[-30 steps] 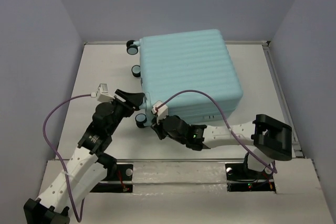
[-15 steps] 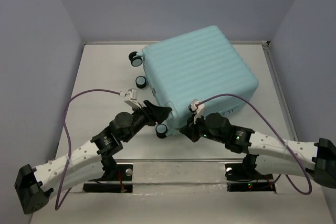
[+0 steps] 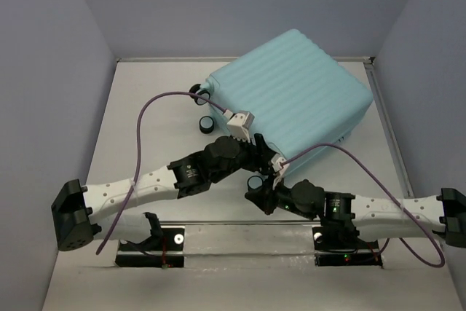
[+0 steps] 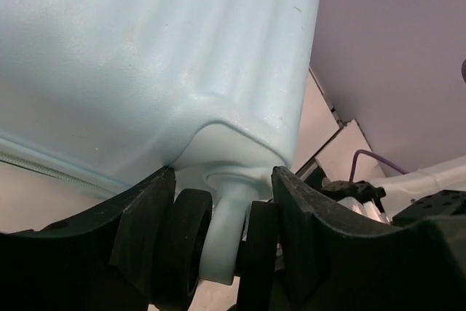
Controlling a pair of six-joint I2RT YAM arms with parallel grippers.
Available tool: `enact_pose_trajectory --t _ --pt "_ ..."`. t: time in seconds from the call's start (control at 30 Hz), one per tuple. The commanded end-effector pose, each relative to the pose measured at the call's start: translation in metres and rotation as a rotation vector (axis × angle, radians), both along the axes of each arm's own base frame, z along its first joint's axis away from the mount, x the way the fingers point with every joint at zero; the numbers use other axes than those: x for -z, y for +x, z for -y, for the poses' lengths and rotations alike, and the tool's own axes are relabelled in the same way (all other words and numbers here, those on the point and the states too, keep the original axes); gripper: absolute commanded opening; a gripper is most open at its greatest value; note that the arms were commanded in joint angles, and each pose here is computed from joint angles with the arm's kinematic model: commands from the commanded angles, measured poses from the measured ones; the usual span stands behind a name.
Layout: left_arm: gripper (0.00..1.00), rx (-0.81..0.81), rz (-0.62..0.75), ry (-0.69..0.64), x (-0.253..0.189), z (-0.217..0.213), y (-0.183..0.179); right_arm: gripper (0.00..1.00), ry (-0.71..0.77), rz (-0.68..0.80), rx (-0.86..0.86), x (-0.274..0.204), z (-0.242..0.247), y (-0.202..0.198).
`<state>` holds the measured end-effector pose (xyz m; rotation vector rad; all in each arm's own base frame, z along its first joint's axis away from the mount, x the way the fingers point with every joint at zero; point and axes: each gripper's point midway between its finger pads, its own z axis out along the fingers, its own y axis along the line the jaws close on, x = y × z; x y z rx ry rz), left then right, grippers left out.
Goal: Pack the luggage
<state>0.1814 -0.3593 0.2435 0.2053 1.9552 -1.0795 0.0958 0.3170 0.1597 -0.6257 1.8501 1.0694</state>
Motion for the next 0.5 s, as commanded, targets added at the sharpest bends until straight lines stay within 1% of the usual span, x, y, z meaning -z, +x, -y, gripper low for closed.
enact_pose_trajectory --t 0.0,0.03,0.07,0.1,0.13,0.17,0.2,0.23,0.27,0.3,0.33,0.37,0.4,0.43,0.47 --pt "0.33 -0.137 0.126 -0.078 -0.068 -0.007 0.038 0.07 -0.034 -0.001 0.136 0.000 0.014 0.014" --pt "0.48 -0.204 0.121 -0.041 -0.062 -0.029 0.054 0.07 -0.039 0.009 0.198 -0.004 0.024 0.022" --pt "0.66 -0.251 0.117 -0.022 -0.059 -0.046 0.064 0.07 -0.044 0.004 0.221 -0.004 0.030 0.024" --pt "0.72 -0.294 0.096 -0.015 -0.056 -0.064 0.075 0.07 -0.067 -0.001 0.246 0.002 0.038 0.026" --pt "0.77 -0.332 0.075 0.019 -0.046 -0.085 0.083 0.07 -0.057 0.000 0.289 0.001 0.045 0.031" --pt "0.82 -0.434 0.092 0.003 -0.057 -0.125 0.103 0.07 -0.002 -0.014 0.304 -0.009 0.050 0.031" --pt "0.85 -0.491 0.084 0.027 -0.056 -0.148 0.110 0.07 0.008 -0.019 0.306 -0.007 0.054 0.030" --pt "0.84 -0.531 0.085 0.083 -0.051 -0.171 0.114 0.07 0.018 -0.020 0.300 -0.008 0.056 0.029" --pt "0.83 -0.608 0.101 0.105 -0.055 -0.202 0.123 0.07 0.032 -0.029 0.288 -0.009 0.060 0.026" --pt "0.81 -0.636 0.089 0.157 -0.049 -0.218 0.125 0.07 0.031 -0.031 0.288 -0.005 0.063 0.025" --pt "0.79 -0.619 0.111 0.215 -0.049 -0.226 0.128 0.07 0.036 -0.036 0.280 -0.004 0.064 0.023" --pt "0.79 -0.654 0.104 0.259 -0.045 -0.243 0.136 0.07 0.055 -0.037 0.277 -0.007 0.066 0.022" --pt "0.79 -0.661 0.090 0.303 -0.041 -0.252 0.139 0.08 0.054 -0.039 0.270 -0.005 0.067 0.021" --pt "0.78 -0.617 0.088 0.396 -0.025 -0.256 0.148 0.10 0.059 -0.039 0.264 -0.005 0.067 0.020" --pt "0.78 -0.613 0.068 0.439 -0.015 -0.263 0.153 0.12 0.064 -0.037 0.263 -0.006 0.068 0.019"
